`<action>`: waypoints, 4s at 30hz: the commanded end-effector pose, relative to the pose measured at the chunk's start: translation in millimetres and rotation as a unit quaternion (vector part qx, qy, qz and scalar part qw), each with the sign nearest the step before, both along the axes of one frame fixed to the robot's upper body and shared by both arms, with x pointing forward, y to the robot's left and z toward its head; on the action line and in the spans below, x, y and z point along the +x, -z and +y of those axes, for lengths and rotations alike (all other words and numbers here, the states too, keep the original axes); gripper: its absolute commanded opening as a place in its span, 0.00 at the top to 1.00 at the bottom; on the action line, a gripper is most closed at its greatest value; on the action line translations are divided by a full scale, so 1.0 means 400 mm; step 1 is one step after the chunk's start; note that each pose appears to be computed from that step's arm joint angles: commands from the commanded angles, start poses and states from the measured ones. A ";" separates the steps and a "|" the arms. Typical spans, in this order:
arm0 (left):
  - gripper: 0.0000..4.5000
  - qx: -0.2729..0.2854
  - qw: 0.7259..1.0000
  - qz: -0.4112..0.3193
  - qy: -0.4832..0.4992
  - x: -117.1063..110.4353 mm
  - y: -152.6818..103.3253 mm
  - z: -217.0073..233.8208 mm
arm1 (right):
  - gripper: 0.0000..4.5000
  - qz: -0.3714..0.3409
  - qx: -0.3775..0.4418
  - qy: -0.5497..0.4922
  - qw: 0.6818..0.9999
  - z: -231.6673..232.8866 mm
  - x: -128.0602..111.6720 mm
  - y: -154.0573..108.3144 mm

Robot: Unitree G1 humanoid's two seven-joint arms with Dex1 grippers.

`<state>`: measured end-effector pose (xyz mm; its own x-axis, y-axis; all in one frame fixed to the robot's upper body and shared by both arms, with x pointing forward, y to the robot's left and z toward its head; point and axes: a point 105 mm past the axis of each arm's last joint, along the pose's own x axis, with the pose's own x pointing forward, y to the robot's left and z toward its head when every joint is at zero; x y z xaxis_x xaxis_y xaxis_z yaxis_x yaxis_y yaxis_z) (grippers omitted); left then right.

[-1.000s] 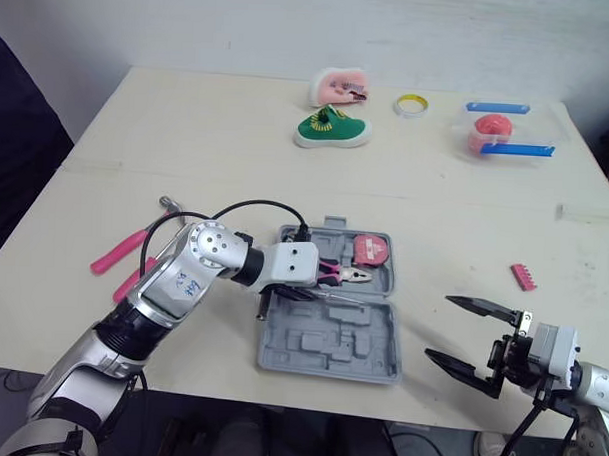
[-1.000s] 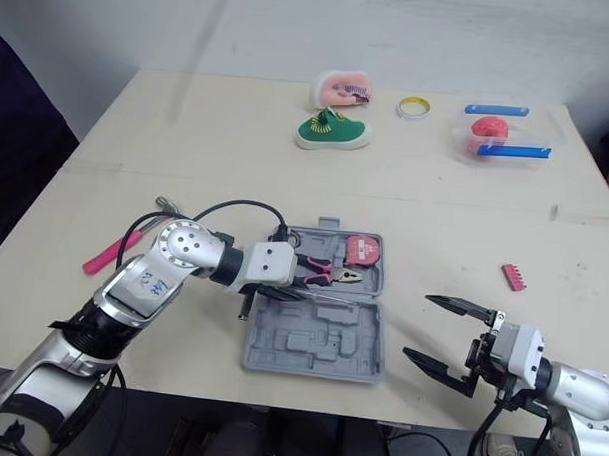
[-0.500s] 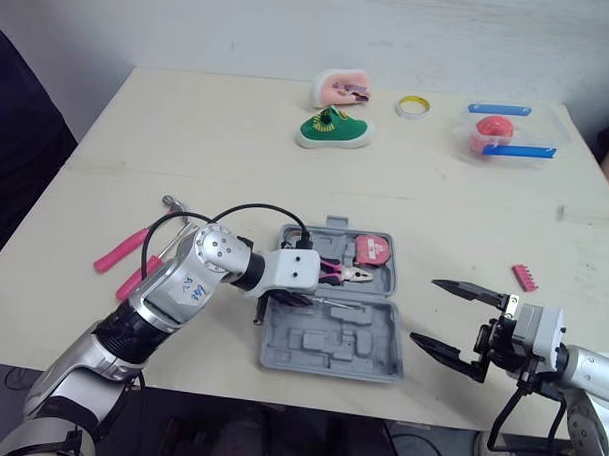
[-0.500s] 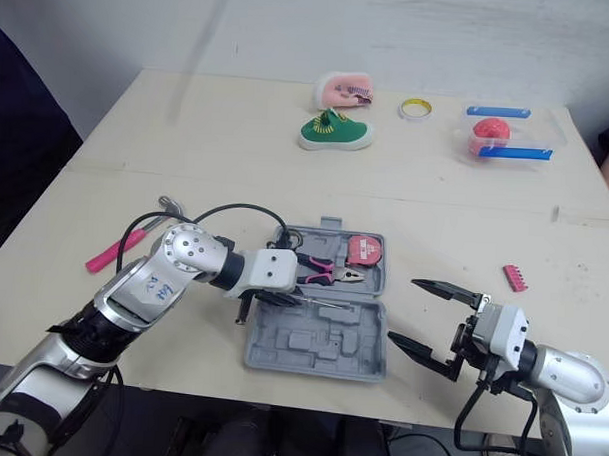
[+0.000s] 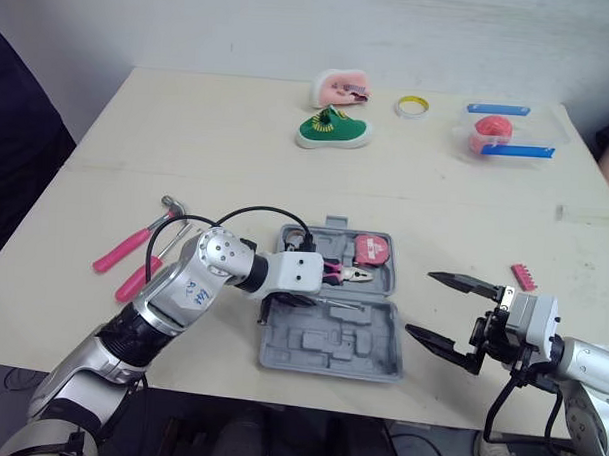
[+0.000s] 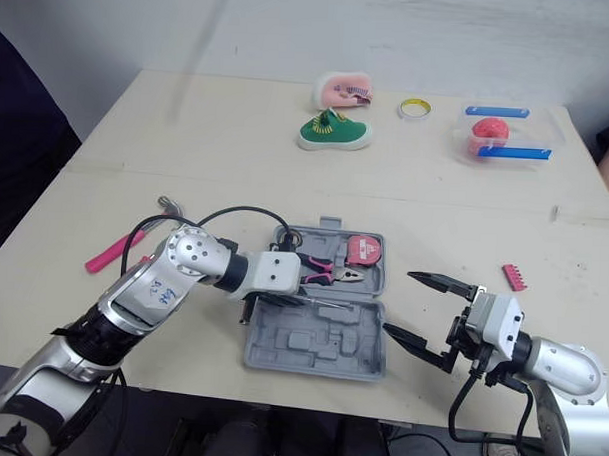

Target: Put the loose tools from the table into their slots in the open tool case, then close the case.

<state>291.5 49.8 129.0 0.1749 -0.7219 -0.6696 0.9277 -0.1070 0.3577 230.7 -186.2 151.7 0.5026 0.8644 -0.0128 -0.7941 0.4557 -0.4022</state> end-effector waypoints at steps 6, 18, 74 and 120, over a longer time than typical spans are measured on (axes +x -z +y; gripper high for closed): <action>0.40 -0.109 0.992 -0.024 0.050 -0.026 -0.097 -0.019 | 0.00 -0.010 -0.001 -0.015 1.000 0.018 -0.009 -0.020; 0.52 -0.317 0.948 -0.009 0.021 -0.020 -0.155 0.022 | 0.00 -0.006 0.001 -0.010 1.000 0.009 -0.003 -0.021; 0.99 -0.197 0.975 0.090 -0.047 -0.022 0.096 -0.026 | 0.00 -0.002 0.003 0.010 1.000 -0.018 -0.008 0.015; 0.02 -0.277 0.707 -0.168 -0.629 -0.257 -0.026 1.020 | 0.00 0.010 -0.112 0.402 0.909 -0.605 -0.183 0.078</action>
